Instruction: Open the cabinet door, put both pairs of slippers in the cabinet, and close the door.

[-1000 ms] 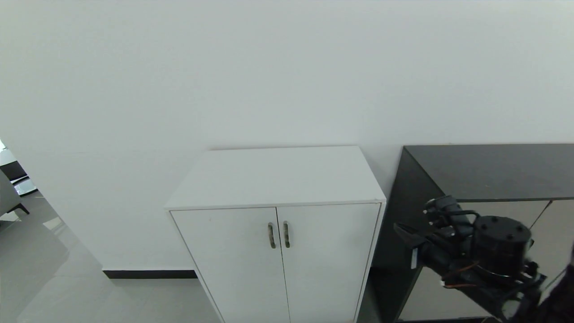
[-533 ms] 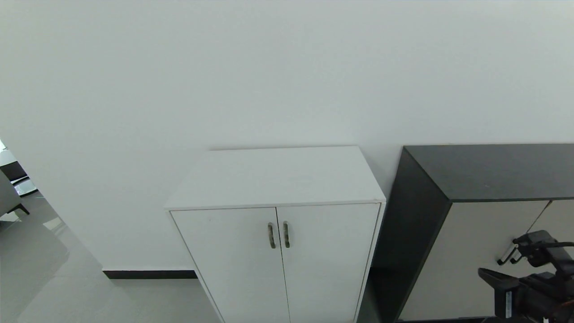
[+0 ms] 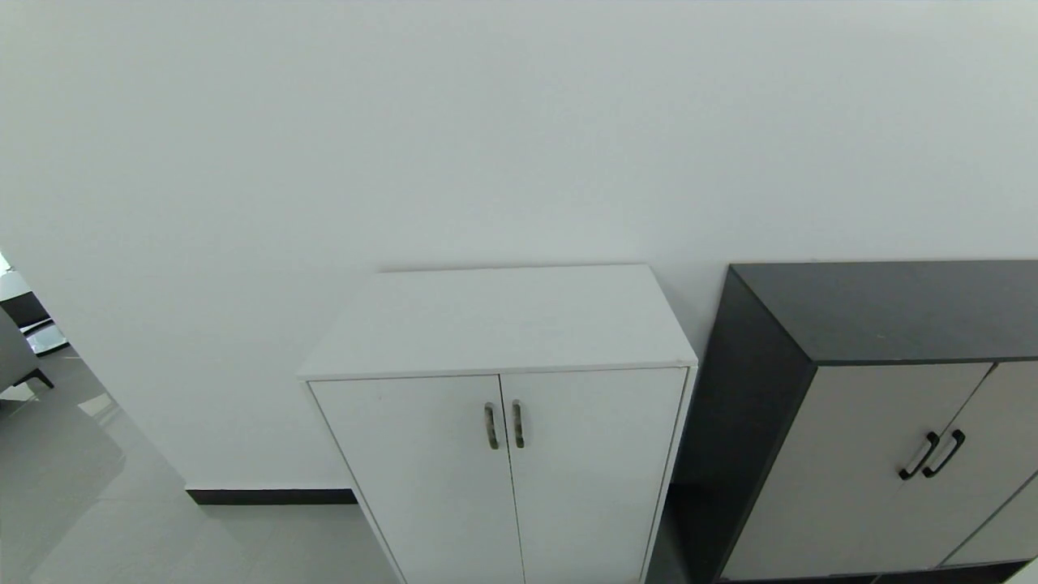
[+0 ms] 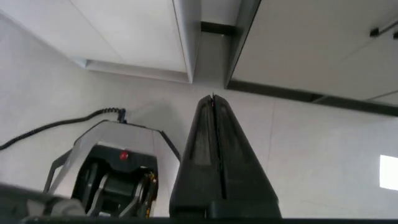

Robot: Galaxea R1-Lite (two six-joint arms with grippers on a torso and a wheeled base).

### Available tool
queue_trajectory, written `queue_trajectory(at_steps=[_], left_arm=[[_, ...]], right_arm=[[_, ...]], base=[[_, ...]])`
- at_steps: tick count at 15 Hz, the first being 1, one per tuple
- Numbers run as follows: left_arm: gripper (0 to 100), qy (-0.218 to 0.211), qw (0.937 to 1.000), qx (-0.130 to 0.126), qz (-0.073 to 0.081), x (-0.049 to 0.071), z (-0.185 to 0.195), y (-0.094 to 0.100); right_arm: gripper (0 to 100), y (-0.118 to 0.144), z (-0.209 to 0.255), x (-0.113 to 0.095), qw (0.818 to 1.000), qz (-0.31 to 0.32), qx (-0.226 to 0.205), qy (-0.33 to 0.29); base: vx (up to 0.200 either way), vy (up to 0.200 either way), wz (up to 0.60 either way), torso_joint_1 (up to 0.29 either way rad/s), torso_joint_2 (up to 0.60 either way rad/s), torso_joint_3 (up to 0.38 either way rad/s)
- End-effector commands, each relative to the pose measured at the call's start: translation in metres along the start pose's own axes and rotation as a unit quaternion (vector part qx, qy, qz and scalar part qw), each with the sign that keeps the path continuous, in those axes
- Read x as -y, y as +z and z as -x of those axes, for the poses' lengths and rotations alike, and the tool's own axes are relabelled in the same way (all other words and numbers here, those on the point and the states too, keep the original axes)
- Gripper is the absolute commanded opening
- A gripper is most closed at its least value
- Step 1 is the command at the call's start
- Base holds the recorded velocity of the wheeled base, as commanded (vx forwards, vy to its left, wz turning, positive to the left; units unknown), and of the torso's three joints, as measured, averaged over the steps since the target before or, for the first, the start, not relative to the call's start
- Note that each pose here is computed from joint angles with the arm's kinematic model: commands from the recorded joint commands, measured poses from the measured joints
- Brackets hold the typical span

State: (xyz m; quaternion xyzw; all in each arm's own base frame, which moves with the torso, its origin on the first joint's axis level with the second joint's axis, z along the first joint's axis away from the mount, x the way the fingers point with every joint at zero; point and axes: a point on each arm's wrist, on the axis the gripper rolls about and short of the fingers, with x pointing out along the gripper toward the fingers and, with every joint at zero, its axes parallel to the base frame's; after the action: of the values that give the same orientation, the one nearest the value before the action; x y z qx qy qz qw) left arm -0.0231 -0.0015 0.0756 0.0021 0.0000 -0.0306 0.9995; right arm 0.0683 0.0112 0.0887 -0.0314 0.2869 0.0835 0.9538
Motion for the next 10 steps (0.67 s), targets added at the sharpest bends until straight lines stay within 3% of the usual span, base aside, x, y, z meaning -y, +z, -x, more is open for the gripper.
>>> queue_trajectory(at_steps=[1,5,8,10], left_arm=[[0,0.0,1.0,-0.001,0.0,0.0,0.0,0.0],[0,0.0,1.0,-0.001,0.0,0.0,0.0,0.0],[0,0.0,1.0,-0.001,0.001,0.0,0.0,0.0],[0,0.0,1.0,-0.001,0.0,0.0,0.0,0.0]], right_arm=[[0,-0.034,0.038,-0.001,0.998,-0.008,0.059,-0.01],[0,-0.039,0.049,-0.002,0.993,0.006,0.111,0.033],[0,-0.046,0.052,-0.001,0.989,0.008,0.144,0.03],[0,-0.049,0.056,-0.001,0.985,-0.006,0.173,-0.011]], base=[[0.0,0.0,0.0,0.0,0.0,0.0],[0.0,0.0,0.0,0.0,0.0,0.0],[0.0,0.0,0.0,0.0,0.0,0.0],[0.0,0.0,0.0,0.0,0.0,0.0]])
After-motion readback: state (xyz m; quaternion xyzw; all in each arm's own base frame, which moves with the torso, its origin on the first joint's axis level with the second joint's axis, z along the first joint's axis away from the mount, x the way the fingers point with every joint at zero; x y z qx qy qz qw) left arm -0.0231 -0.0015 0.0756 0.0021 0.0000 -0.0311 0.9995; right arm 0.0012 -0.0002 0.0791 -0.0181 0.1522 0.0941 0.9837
